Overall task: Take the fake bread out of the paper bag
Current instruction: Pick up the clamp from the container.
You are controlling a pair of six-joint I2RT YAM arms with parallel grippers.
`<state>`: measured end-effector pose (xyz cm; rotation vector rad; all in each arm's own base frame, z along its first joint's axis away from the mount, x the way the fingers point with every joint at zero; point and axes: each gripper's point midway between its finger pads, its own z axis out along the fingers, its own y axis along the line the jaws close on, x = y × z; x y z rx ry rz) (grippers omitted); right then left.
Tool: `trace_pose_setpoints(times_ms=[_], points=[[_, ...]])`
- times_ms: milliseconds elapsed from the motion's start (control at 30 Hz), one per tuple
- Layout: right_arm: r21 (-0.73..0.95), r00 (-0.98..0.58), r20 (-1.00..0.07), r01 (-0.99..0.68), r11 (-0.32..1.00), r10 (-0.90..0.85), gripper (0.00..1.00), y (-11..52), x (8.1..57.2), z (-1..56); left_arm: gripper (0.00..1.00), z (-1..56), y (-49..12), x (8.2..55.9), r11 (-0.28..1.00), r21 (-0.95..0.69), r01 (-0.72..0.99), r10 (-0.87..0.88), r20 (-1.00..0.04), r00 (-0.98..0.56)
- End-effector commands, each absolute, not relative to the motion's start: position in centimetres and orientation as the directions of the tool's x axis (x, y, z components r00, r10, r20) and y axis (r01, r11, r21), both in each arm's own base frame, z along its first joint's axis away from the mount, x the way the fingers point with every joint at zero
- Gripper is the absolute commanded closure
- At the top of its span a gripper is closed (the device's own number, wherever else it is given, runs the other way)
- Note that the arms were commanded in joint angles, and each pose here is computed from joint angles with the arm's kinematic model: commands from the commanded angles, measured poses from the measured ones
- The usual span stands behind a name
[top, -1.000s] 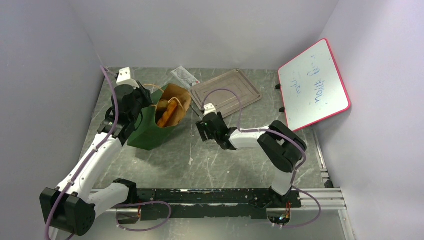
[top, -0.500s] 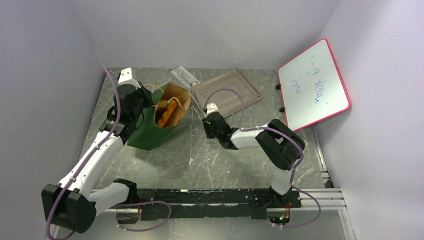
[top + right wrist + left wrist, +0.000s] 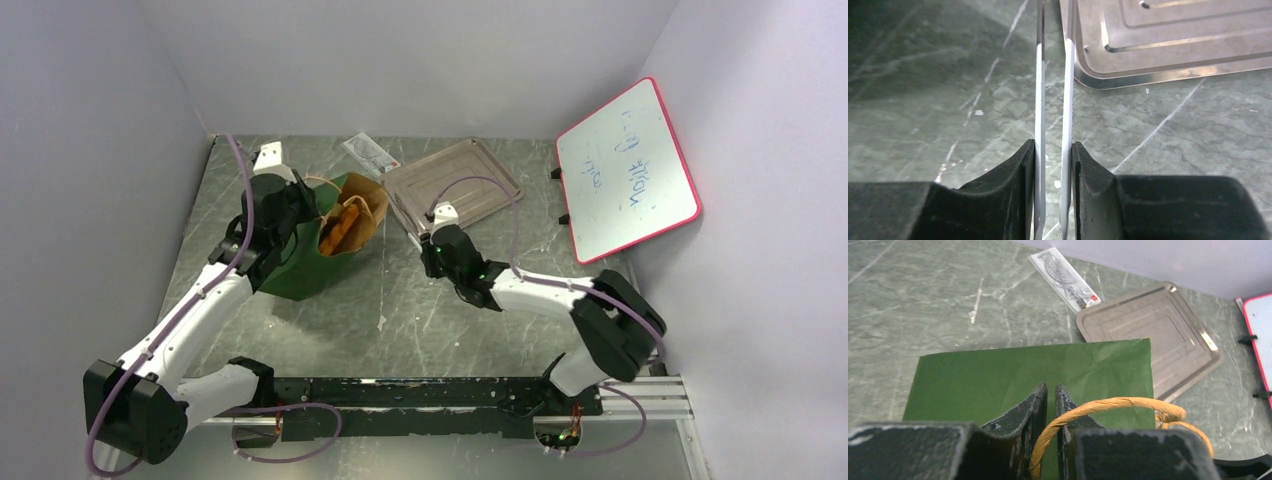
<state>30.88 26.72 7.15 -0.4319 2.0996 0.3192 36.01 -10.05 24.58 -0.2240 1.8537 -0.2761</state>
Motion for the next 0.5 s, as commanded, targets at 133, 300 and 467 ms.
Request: trace_pose_setpoints(times_ms=[133,300,467], points=[[0.115,-0.519,-0.851,-0.327,0.938,-0.077,0.88,23.9,28.1,11.2,0.93,23.5,-12.9,35.6,0.968,-0.249,0.021,-0.231,-0.922,-0.311],[0.123,-0.534,-0.844,-0.267,0.956,-0.041,0.91,22.0,26.6,12.6,0.93,22.1,-13.6,35.0,0.973,-0.232,0.013,-0.215,-0.919,-0.331],[0.133,-0.541,-0.841,-0.236,0.962,-0.016,0.97,21.1,24.7,13.2,0.93,20.8,-13.4,34.4,0.977,-0.213,-0.001,-0.2,-0.916,-0.347]])
